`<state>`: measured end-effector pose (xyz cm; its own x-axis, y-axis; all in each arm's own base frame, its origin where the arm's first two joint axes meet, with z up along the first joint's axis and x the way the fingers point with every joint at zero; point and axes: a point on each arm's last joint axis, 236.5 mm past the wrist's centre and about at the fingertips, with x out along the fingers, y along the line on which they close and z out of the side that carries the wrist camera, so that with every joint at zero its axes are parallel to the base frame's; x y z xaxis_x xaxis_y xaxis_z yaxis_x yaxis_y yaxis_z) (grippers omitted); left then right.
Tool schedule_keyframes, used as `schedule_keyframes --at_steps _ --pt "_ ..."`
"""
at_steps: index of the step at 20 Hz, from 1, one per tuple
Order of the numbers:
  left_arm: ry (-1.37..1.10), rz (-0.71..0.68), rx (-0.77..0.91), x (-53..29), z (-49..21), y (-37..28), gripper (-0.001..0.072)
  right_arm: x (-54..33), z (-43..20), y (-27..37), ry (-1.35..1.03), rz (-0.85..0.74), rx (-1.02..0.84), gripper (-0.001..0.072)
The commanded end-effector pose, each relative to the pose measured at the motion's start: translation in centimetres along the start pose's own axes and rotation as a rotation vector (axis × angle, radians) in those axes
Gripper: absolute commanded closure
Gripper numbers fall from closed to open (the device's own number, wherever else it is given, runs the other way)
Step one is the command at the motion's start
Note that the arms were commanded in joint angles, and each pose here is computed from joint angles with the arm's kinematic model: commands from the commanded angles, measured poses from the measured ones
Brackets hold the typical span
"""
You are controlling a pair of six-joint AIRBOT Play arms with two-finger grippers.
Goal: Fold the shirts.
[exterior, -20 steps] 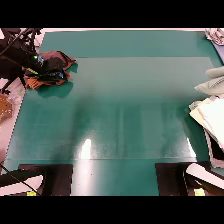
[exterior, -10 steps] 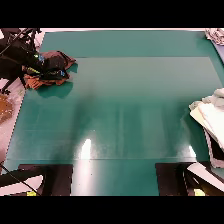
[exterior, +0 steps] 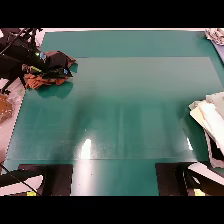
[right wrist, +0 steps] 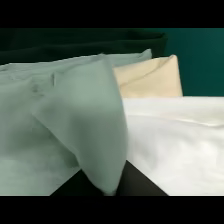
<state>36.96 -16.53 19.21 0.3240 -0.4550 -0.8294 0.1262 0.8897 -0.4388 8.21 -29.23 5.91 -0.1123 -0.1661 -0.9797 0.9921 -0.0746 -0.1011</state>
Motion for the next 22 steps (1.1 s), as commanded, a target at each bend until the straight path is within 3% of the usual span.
schedule_keyframes --at_steps 1,2,3,4,7,10,13,15,16,17,18,20,22 --pt "-0.008 -0.024 -0.008 -0.1 0.2 -0.6 0.0355 2.7 0.9 -3.9 0.023 -0.216 -0.038 0.0546" --pt "-0.009 -0.026 -0.008 -0.1 0.2 -0.6 0.0355 1.9 1.9 -4.0 0.008 -0.224 -0.041 0.0339" --pt "-0.012 -0.030 -0.008 -0.1 0.3 -0.7 0.0355 0.6 3.0 -3.7 -0.015 -0.211 -0.049 0.0217" --pt "-0.014 -0.037 -0.009 -0.1 0.3 -0.9 0.0355 -1.4 4.3 -2.9 -0.060 -0.180 -0.047 0.0160" --pt "-0.011 -0.044 -0.008 -0.1 0.3 -1.1 0.0355 -9.6 8.0 2.3 -0.264 0.017 -0.082 0.0158" --pt "-0.010 -0.051 0.000 -0.1 0.2 -1.2 0.0355 -21.1 8.4 8.6 -0.501 0.311 -0.149 0.0160" --pt "-0.024 -0.071 0.031 -0.1 0.5 -1.7 0.0355 -30.6 4.4 15.2 -0.650 0.646 -0.294 0.0164" --pt "-0.050 -0.073 0.106 -0.7 0.7 -2.0 0.0356 -34.3 -2.5 20.1 -0.657 0.880 -0.548 0.0168" --pt "-0.095 -0.070 0.127 -1.5 1.2 -2.2 0.0357 -35.2 -7.5 22.1 -0.640 0.986 -0.737 0.0217" --pt "-0.151 -0.063 0.158 -2.8 1.7 -2.4 0.0358 -35.6 -12.8 23.4 -0.608 1.085 -0.926 0.0378" --pt "-0.222 -0.046 0.186 -4.5 1.9 -2.5 0.0359 -35.7 -18.6 24.0 -0.567 1.189 -1.116 0.0472" --pt "-0.372 0.045 0.276 -8.0 1.1 -1.5 0.0662 -33.8 -27.8 23.0 -0.492 1.303 -1.380 0.0473" --pt "-0.461 0.106 0.277 -9.5 -2.3 0.7 0.0665 -29.4 -35.2 20.5 -0.402 1.343 -1.566 0.0491"
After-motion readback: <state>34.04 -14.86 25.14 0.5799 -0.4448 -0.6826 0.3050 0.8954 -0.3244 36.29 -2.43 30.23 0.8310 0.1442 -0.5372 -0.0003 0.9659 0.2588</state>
